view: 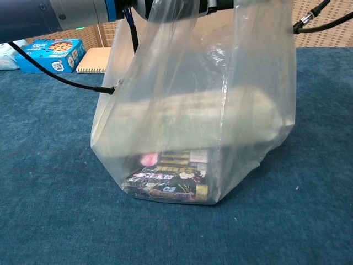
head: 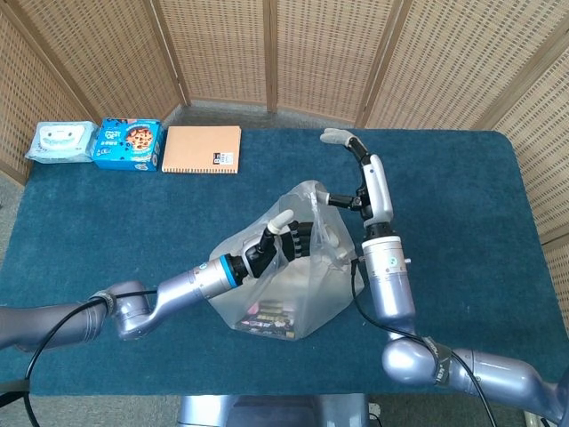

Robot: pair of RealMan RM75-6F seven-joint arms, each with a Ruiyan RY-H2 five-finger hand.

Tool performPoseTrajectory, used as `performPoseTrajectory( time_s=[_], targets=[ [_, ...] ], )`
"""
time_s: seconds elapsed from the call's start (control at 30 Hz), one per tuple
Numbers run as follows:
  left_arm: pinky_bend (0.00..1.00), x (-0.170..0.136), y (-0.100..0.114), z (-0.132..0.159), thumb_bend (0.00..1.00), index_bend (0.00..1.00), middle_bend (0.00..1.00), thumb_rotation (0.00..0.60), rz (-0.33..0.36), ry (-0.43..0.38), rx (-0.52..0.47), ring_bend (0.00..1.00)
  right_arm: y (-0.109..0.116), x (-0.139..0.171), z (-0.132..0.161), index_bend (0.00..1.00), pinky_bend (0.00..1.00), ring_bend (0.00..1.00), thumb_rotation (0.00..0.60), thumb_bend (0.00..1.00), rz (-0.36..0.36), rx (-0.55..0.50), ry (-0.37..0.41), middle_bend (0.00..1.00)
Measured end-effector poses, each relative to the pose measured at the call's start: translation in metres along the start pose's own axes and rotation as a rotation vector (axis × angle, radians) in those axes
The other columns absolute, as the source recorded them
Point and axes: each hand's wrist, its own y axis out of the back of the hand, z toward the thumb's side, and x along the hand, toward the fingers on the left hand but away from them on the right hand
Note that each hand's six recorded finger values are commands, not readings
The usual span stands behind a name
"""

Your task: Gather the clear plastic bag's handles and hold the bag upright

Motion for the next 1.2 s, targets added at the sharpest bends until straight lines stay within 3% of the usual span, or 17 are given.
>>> performPoseTrajectory(
  time_s=[0.6, 0.87, 1.2],
  targets=[
    [0.42, -0.009, 0.011, 0.012, 0.19, 0.47, 0.46, 0.000, 0.049, -0.030, -0.055, 0.40, 0.012, 0.001, -0.021, 0.13, 0.07, 0.07, 0.546, 0.09, 0.066, 0.047, -0.046, 0.15],
    [0.45, -0.014, 0.017, 0.019, 0.19, 0.49, 0.47, 0.000, 0.073, -0.064, -0.094, 0.42, 0.022, 0.006, -0.032, 0.12, 0.07, 0.06, 0.542, 0.09, 0.094, 0.063, -0.055, 0.15],
    [0.45, -0.019, 0.022, 0.033, 0.20, 0.49, 0.48, 0.000, 0.108, -0.139, -0.185, 0.42, 0.050, 0.024, -0.040, 0.11, 0.07, 0.06, 0.542, 0.09, 0.122, 0.085, -0.022, 0.15]
  ],
)
